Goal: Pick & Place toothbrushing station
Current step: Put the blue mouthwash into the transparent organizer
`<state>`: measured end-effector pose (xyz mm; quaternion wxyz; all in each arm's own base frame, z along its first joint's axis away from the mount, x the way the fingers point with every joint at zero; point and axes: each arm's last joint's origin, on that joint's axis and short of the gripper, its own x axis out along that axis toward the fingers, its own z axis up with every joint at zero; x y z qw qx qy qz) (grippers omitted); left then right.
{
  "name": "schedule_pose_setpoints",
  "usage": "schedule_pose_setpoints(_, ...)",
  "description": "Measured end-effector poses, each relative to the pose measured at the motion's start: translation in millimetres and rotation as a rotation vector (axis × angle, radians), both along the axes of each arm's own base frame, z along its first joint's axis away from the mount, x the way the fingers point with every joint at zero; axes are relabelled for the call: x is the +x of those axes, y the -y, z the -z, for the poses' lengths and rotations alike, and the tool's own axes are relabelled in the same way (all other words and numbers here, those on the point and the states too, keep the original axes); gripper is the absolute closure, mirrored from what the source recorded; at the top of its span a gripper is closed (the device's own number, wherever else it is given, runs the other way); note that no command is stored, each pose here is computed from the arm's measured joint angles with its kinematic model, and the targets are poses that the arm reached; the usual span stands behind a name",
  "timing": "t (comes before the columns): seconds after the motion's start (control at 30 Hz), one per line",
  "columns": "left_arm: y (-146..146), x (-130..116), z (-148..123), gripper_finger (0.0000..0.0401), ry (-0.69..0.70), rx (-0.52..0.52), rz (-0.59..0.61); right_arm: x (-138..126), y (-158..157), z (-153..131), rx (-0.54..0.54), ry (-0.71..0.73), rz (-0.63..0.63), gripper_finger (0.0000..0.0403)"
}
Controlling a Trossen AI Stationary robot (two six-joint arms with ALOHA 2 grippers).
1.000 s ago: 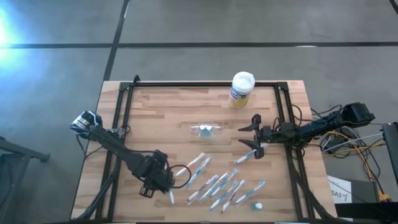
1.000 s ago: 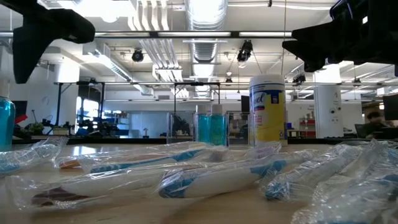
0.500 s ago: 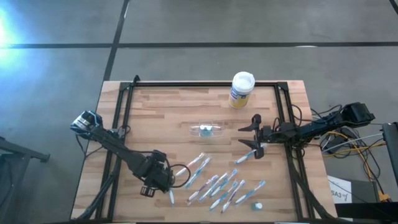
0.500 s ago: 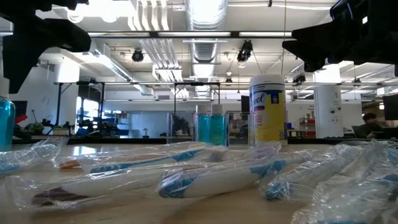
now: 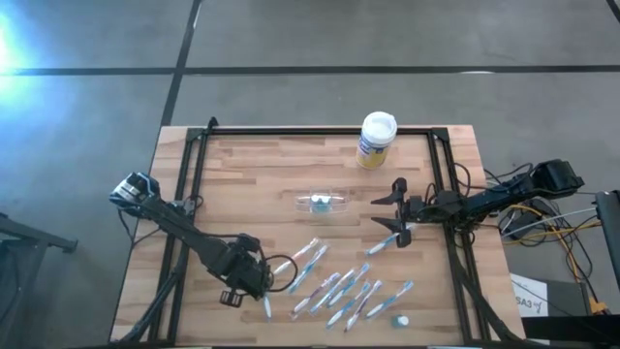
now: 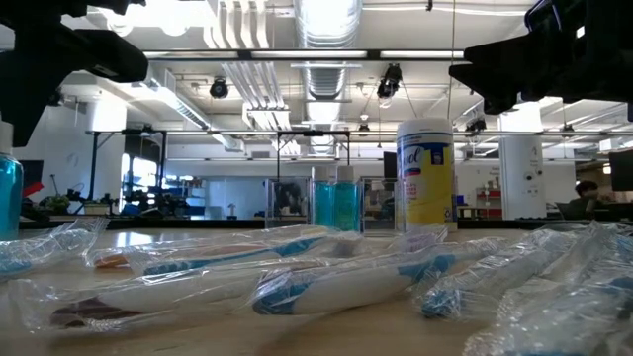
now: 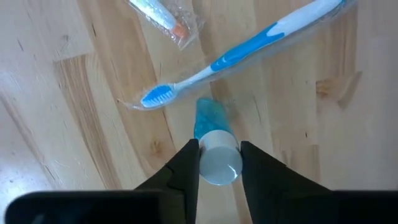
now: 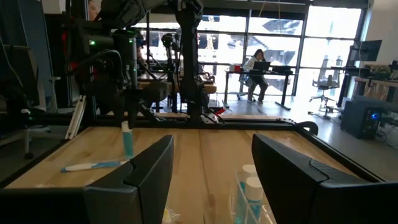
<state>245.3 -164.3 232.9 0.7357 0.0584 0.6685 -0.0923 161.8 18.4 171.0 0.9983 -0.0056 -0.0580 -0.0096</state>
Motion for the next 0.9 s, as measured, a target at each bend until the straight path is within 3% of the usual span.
schedule_pose_setpoints(0.43,-12,17,-22,0.0306,0.102,0.048,0.051,0,0,0,0.000,0.000,0.000,0.0188)
schedule_pose_setpoints(0.63,-44,39,-40,0.0306,0.179,0.136,0.008,0,0,0,0.000,0.000,0.000,0.0188)
schedule_pose_setpoints(0.9,-95,63,-60,0.0306,0.246,0.162,-0.023,0,0,0,-0.004,0.000,0.000,0.0188)
